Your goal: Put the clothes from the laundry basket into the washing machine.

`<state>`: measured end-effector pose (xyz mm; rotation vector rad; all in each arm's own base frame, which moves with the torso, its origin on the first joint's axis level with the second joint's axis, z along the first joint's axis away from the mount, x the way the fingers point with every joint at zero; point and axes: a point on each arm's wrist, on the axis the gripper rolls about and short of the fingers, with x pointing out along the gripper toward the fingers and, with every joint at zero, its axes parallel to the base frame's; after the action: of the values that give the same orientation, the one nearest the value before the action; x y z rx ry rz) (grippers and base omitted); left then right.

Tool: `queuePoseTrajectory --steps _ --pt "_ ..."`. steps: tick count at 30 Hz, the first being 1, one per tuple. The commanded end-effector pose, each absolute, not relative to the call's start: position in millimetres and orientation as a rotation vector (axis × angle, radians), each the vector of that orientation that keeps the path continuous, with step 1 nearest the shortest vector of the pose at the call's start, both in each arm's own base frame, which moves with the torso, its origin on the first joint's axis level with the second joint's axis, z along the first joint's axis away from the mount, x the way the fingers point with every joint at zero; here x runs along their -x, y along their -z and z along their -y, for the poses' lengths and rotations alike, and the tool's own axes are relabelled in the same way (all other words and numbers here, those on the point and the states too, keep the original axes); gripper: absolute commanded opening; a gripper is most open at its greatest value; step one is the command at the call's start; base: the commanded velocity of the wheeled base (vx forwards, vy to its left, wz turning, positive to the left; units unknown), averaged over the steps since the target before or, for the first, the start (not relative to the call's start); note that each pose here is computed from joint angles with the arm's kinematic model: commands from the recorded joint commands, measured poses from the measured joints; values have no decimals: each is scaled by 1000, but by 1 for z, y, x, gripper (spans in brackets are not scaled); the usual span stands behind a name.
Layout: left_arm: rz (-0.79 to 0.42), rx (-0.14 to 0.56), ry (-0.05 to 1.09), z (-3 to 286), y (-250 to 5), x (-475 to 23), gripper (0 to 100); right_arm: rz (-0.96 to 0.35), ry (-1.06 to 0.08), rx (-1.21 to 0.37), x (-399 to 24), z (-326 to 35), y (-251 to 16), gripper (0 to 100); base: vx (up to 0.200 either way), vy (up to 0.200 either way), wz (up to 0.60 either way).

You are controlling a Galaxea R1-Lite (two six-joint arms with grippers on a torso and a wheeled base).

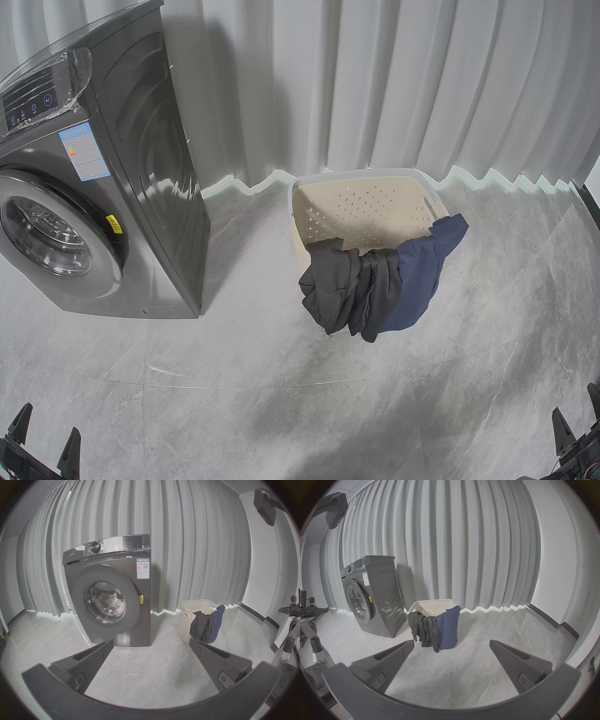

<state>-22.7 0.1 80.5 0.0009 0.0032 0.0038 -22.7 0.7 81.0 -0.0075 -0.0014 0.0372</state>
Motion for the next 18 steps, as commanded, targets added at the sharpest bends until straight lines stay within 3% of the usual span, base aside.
queuePoseTrajectory --steps 1,7,18 --pt "-2 -3 -5 0 -76 23 100 2 -40 8 23 -1 -76 100 0 0 0" --pt "-3 0 -6 0 -75 23 100 2 -38 8 23 -1 -76 100 0 0 0" --pt "-2 2 -6 0 -76 23 100 2 -38 8 23 -1 -76 100 200 0 0"
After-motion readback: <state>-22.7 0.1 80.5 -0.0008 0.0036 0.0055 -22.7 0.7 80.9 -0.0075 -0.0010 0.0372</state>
